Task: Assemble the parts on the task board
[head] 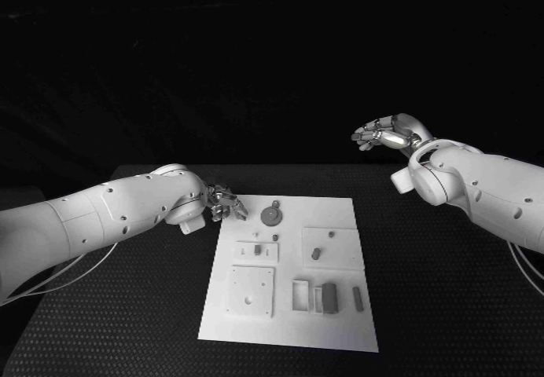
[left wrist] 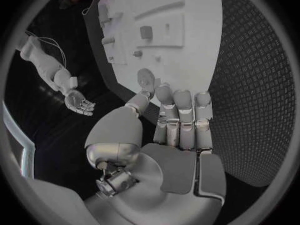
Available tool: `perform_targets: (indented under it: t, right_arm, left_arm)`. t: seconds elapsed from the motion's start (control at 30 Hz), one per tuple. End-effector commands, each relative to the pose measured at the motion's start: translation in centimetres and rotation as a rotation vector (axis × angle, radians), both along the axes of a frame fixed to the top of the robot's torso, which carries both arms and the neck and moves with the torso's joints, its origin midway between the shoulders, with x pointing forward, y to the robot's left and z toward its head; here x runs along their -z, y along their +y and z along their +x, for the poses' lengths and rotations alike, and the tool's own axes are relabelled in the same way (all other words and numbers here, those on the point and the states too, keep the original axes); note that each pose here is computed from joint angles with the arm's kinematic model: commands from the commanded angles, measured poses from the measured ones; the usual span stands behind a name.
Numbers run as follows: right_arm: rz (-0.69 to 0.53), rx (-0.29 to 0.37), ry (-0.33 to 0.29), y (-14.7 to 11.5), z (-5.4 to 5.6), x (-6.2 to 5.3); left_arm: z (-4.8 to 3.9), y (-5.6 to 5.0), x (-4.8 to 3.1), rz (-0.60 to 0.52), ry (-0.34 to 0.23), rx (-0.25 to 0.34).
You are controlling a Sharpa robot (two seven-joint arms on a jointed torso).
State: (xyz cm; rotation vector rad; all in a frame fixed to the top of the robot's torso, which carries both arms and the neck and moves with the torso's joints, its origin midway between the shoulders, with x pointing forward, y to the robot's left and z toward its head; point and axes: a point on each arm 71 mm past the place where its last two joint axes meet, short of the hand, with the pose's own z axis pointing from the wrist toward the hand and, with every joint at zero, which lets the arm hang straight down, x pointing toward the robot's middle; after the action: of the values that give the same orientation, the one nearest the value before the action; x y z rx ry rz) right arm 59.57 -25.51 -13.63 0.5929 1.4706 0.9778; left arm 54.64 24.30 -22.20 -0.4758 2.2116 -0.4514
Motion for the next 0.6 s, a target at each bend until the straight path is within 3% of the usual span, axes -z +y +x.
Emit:
perform_targets:
  t: [0.03, 0.3, 0.6]
  right_arm:
    - [0.004, -0.012, 0.001, 0.1, 0.0, 0.0]
    - [0.003, -0.014, 0.003, 0.0, 0.0, 0.0]
    - [0.003, -0.015, 0.006, -0.1, -0.1, 0.0]
  left_arm:
    - [-0.75, 0.2, -0.36, -0.044, -0.022, -0.052]
    - [-2.24, 0.1, -0.79, 0.013, -0.098, 0.002]
    - [-4.19, -0.2, 0.46, 0.113, -0.148, 0.068]
